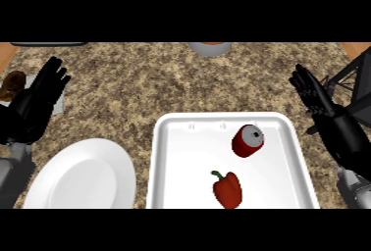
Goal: Pick the bell pepper from the tray and place it in the tiered shelf
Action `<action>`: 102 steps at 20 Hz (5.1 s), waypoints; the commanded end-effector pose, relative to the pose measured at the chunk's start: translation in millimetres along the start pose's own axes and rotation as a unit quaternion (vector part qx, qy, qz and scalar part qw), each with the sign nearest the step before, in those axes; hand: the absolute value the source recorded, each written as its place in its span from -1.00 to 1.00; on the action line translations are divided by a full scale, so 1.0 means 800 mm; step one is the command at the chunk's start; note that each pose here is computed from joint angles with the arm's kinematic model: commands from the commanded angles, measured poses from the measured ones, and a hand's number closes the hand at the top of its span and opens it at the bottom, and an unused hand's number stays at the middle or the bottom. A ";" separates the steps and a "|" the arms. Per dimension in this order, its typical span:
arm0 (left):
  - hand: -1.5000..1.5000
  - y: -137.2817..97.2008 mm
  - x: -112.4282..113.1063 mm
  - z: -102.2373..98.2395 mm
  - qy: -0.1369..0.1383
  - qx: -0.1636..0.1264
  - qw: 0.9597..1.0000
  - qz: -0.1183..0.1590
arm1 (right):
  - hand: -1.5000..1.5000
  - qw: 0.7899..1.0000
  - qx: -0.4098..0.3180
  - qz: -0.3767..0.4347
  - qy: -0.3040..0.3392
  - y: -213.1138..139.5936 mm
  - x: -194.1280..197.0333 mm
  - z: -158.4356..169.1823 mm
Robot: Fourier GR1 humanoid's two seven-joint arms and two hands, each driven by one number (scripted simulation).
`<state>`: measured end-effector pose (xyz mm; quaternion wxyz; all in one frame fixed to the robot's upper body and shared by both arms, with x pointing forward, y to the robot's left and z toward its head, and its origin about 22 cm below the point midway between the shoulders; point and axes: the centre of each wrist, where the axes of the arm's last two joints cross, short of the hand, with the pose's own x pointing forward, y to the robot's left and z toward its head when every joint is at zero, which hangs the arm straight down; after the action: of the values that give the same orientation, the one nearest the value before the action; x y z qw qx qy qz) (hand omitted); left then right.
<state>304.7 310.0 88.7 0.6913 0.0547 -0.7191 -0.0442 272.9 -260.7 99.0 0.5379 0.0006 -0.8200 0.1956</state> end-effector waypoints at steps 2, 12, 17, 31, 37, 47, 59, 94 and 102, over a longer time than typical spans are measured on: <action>0.00 0.012 -0.052 0.021 0.039 0.020 0.999 -0.015 | 1.00 1.000 -0.024 -0.001 -0.001 0.080 0.018 -0.001; 0.00 0.034 -0.109 0.080 0.144 0.063 0.987 -0.028 | -1.00 0.952 -0.230 0.168 0.114 0.180 -0.031 0.061; 0.00 0.049 -0.104 0.085 0.144 0.071 0.987 -0.032 | -1.00 0.950 -0.209 0.192 0.133 0.270 0.000 0.089; 0.00 0.044 -0.112 0.093 0.141 0.071 0.987 -0.027 | -1.00 0.788 -0.028 0.486 0.378 0.277 0.010 0.112; 0.00 0.046 -0.109 0.095 0.130 0.058 0.989 -0.034 | -1.00 0.716 0.036 0.551 0.427 0.288 0.067 0.100; 0.00 0.039 -0.117 0.091 0.134 0.048 0.989 -0.032 | -1.00 0.675 0.060 0.579 0.453 0.281 0.084 0.074; 0.00 0.011 -0.125 0.101 0.132 0.047 0.990 -0.028 | -1.00 0.665 0.064 0.578 0.469 0.269 0.050 0.056; 0.00 0.048 -0.108 0.089 0.142 0.064 0.987 -0.030 | 1.00 0.757 -0.007 0.544 0.362 0.135 0.043 0.060; 0.00 0.027 -0.122 0.107 0.137 0.065 0.988 -0.030 | 1.00 0.805 -0.066 0.487 0.332 0.000 0.115 0.084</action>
<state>226.6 352.4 -2.7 0.7790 0.1251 -0.6143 -0.0122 190.2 -232.8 122.3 0.6163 -0.5024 -0.4636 0.3909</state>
